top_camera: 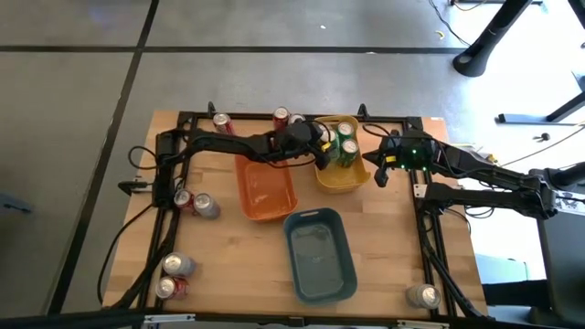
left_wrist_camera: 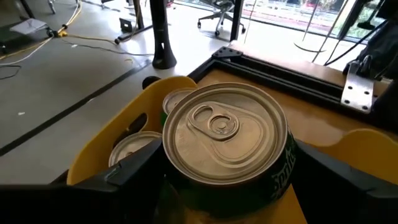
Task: Sort soda cans
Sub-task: Put the green soda can into the yellow bin
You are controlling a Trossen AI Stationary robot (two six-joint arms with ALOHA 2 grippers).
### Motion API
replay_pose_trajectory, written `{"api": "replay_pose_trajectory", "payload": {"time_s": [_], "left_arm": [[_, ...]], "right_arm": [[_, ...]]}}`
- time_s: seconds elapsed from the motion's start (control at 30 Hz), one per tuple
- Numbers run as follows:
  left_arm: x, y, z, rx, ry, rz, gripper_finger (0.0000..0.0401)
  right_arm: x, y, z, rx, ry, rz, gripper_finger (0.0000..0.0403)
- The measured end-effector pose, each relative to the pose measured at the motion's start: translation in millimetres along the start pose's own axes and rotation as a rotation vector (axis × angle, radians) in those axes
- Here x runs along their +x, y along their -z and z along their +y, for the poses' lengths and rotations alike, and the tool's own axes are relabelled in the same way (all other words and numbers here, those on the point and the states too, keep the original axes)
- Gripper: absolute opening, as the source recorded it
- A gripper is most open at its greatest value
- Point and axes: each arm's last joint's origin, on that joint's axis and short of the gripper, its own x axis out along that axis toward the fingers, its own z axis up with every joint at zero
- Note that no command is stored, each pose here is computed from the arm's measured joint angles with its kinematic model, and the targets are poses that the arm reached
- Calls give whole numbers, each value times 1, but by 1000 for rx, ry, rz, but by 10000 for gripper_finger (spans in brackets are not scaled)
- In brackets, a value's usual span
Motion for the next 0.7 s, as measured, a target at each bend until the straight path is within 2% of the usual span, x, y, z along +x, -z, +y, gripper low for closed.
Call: {"api": "replay_pose_trajectory", "payload": {"time_s": [0.23, 0.47, 0.7], "left_arm": [[12, 18, 0, 17, -12, 55, 286], [13, 18, -1, 16, -12, 50, 286], [14, 19, 2, 129, -23, 56, 294]], "right_arm": [[0, 0, 0, 0, -1, -2, 5], [0, -1, 0, -2, 1, -5, 5], [0, -4, 0, -7, -1, -45, 5]]}}
